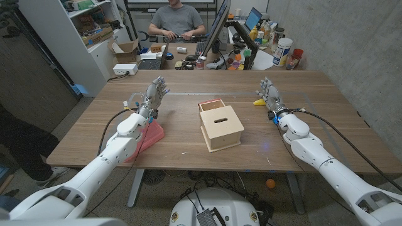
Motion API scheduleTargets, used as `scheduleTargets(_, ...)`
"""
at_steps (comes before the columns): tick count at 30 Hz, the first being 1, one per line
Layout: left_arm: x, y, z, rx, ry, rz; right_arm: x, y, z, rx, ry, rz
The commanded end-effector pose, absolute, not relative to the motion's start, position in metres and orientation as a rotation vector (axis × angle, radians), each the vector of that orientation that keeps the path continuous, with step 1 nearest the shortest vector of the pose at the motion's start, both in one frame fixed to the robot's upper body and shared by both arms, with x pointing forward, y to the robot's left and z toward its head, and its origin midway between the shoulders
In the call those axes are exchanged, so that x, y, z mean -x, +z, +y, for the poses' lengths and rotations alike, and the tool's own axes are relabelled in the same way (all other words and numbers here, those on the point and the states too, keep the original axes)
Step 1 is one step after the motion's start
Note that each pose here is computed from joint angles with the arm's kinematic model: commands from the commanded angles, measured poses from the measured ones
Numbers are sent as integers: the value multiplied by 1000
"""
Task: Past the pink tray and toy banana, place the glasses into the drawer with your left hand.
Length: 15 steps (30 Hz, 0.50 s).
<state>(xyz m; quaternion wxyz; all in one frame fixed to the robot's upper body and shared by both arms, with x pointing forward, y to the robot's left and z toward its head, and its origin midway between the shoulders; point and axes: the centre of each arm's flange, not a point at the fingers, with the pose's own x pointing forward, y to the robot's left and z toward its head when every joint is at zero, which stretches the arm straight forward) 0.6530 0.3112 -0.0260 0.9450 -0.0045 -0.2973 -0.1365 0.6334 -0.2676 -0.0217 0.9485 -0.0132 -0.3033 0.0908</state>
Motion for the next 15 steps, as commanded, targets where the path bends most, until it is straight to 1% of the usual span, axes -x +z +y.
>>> scheduleTargets(1, -645, -24, 328, -52, -377, -611, -604, -4, -234, 98, 180, -663)
scheduleTargets(5, -633, -13, 333, -99, -350, -639, -603, -5, -236, 100, 175, -660)
scheduleTargets(15, -618, -5, 343, -127, -297, -659, -604, 5, -243, 119, 186, -666)
